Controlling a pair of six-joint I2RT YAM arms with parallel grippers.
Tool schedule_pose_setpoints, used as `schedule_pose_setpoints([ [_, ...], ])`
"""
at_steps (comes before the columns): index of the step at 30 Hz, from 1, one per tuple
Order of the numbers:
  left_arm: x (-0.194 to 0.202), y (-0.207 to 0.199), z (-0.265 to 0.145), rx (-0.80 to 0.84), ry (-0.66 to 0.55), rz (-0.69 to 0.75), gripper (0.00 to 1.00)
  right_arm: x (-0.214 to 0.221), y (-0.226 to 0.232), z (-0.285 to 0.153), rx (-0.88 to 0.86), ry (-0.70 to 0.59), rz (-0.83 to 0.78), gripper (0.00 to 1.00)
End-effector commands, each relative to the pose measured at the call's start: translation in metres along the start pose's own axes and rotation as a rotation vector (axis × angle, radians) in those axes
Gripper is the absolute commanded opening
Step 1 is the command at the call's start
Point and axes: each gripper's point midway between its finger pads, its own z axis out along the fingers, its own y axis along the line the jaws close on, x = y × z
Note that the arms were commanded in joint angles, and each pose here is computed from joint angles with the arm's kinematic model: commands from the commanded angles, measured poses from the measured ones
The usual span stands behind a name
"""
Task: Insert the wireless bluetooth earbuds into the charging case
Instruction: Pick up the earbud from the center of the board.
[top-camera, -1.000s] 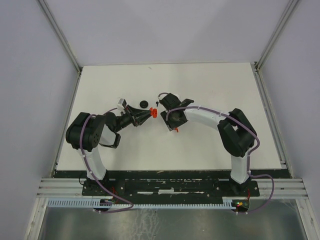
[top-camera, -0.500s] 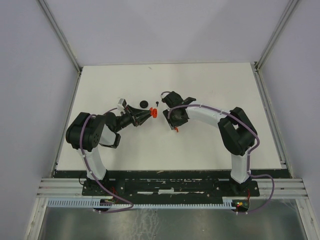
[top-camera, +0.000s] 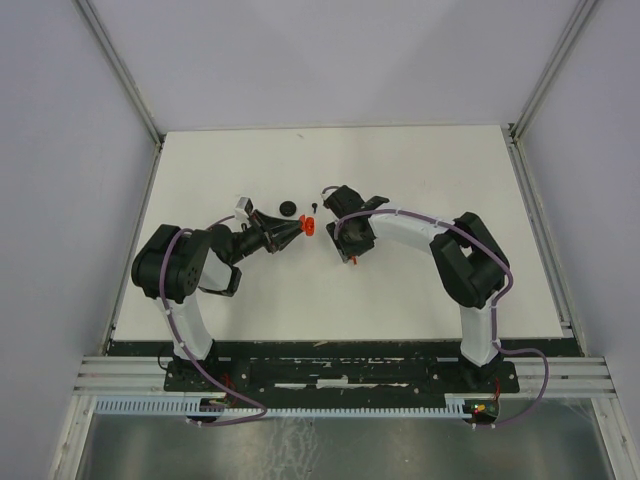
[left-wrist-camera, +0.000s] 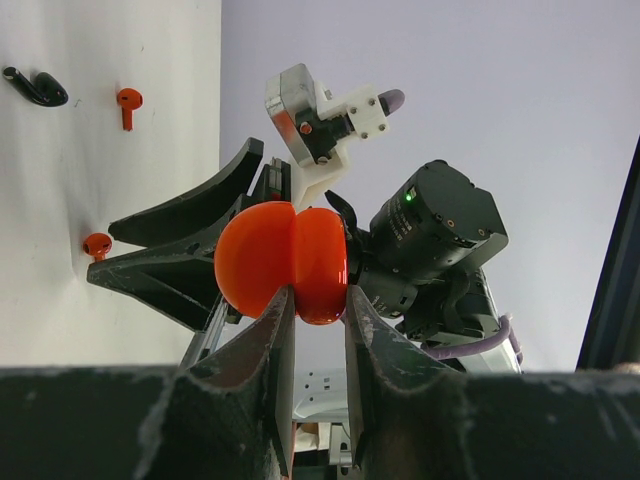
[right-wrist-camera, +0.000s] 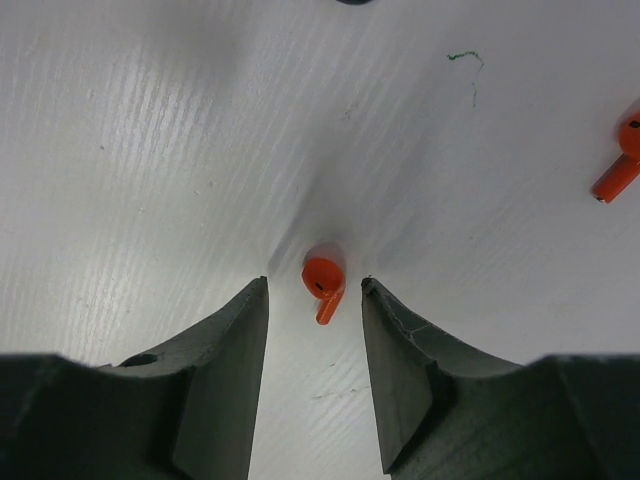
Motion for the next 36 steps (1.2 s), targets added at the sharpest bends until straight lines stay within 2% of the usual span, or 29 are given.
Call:
schedule_pose_setpoints([
  [1,0.0076,-0.0335,-0.0033,0.126,0.040,0.143,0.03,-0.0145,0.0038,-0.0011,-0.013,-0.033,0.017,0.50],
  [27,0.0054,-0.0318,-0.0023,0.123,0.038,0.140,0.03,-0.0144,0.0001,0.0066,0.006,-0.020,0.028,0.45],
  [36,0.0045,-0.0303,-0.0025,0.122,0.036,0.135,0.03,-0.0137,-0.0009,0.0087,0.009,-0.015,0.028,0.40],
])
